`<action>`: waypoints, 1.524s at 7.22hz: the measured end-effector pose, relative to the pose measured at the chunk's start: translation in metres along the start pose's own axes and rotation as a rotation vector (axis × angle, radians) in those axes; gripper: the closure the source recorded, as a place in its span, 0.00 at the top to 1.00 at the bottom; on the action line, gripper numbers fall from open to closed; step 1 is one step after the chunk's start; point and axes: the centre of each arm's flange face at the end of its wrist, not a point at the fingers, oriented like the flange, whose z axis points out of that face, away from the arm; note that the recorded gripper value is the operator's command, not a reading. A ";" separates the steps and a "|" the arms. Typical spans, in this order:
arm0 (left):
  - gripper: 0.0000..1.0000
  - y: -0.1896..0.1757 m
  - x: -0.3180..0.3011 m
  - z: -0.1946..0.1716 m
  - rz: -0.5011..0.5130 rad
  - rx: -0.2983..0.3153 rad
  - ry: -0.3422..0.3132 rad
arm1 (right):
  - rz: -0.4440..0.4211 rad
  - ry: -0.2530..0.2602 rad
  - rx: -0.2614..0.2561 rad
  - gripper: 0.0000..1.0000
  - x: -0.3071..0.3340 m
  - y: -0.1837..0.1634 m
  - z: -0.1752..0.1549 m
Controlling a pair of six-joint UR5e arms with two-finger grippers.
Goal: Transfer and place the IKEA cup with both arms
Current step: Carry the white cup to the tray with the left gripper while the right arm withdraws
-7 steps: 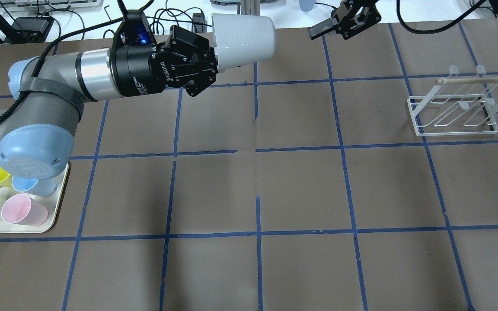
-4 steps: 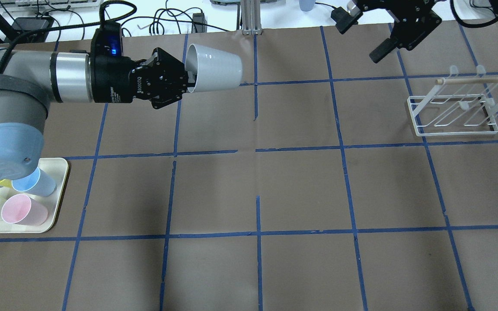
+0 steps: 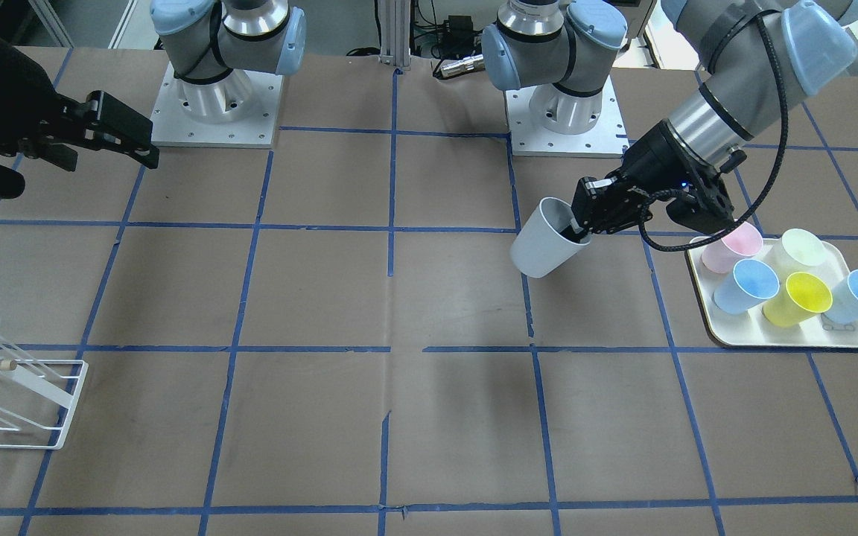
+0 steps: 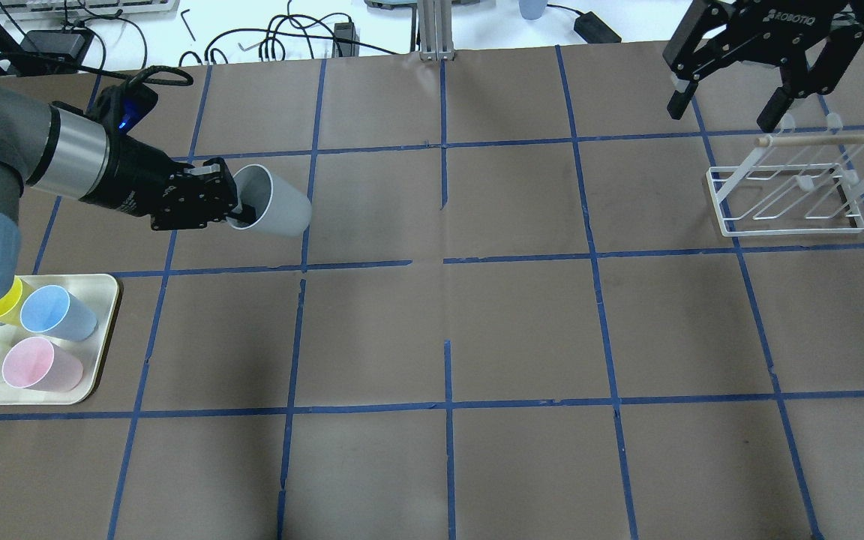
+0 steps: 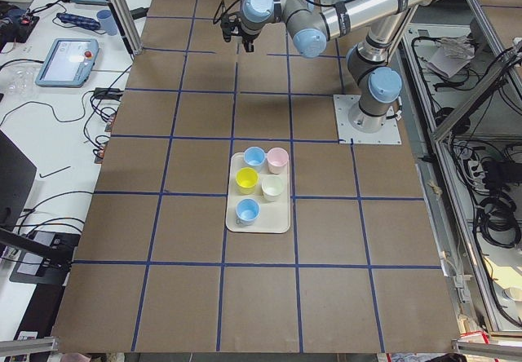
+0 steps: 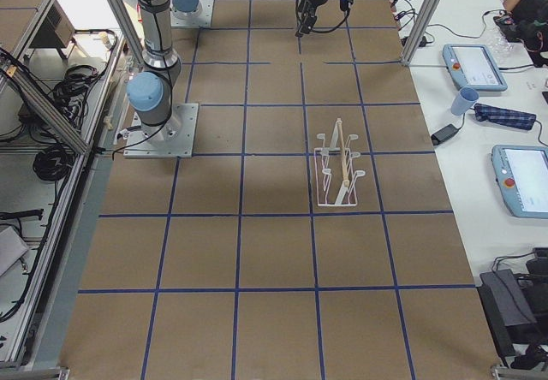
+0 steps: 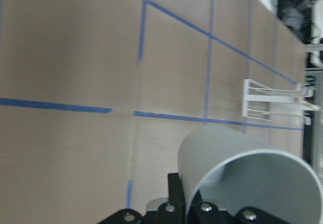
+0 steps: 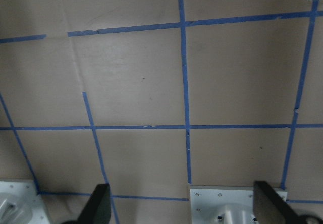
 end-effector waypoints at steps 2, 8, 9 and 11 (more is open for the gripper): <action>0.00 -0.004 -0.051 -0.012 0.047 -0.051 -0.198 | 0.018 0.108 0.102 1.00 -0.032 0.006 0.028; 0.00 0.000 -0.260 -0.137 0.314 -0.183 -0.397 | 0.014 0.088 0.353 1.00 -0.045 0.046 0.055; 0.00 0.002 -0.298 -0.155 0.352 -0.188 -0.391 | 0.007 0.080 0.365 1.00 -0.048 0.044 0.049; 0.00 -0.004 -0.370 -0.188 0.437 -0.197 -0.385 | 0.001 0.076 0.366 1.00 -0.050 0.042 0.045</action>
